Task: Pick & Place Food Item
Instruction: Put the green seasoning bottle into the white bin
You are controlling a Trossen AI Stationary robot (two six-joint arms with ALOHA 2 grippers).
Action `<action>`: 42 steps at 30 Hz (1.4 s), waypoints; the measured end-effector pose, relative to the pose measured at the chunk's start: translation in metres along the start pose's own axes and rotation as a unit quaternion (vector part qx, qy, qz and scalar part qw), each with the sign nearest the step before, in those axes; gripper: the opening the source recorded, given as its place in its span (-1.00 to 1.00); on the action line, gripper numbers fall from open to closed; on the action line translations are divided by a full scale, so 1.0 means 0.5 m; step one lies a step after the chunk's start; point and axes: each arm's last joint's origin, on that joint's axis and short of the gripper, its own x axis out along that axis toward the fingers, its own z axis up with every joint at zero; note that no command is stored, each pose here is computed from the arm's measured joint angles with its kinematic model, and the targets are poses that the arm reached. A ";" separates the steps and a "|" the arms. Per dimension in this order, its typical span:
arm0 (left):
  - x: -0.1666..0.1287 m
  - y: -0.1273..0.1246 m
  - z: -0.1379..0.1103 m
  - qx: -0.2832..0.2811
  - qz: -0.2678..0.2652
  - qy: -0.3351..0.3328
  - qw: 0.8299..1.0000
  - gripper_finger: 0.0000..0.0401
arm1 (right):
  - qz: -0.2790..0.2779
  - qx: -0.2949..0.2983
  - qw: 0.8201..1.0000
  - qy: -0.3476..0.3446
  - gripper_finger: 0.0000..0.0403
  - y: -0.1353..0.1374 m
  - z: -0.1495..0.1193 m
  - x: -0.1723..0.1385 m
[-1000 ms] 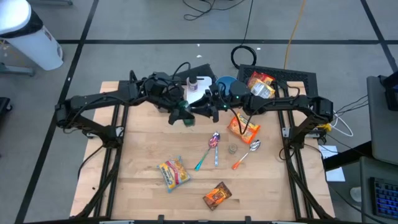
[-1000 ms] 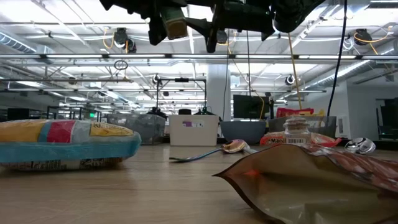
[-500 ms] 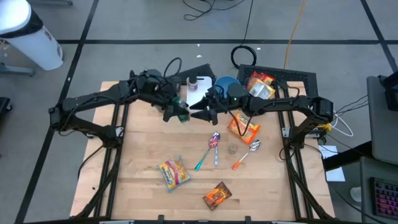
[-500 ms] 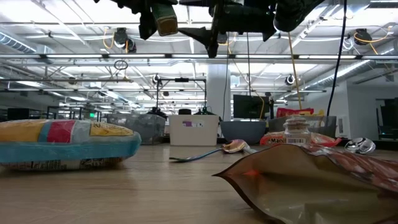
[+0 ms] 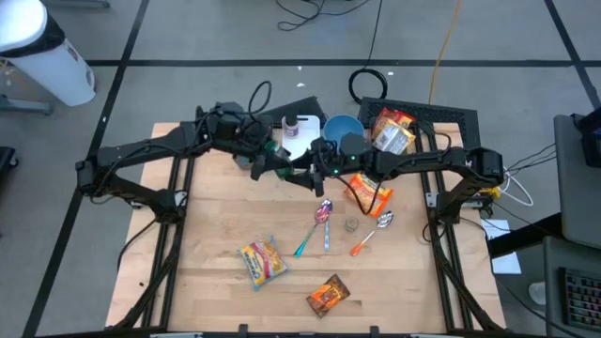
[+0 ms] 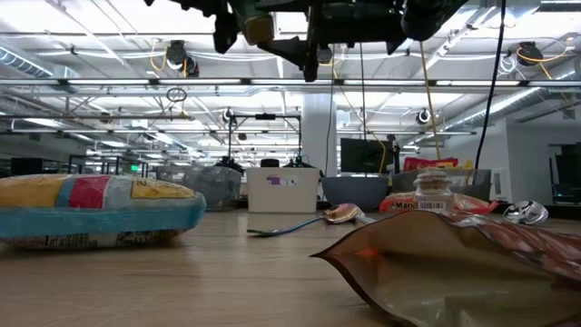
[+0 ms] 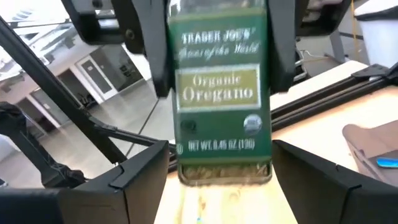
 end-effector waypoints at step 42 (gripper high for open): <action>0.024 0.011 0.009 -0.014 -0.033 -0.018 0.999 0.34 | 0.014 -0.032 0.997 -0.061 -0.04 0.006 0.024 -0.002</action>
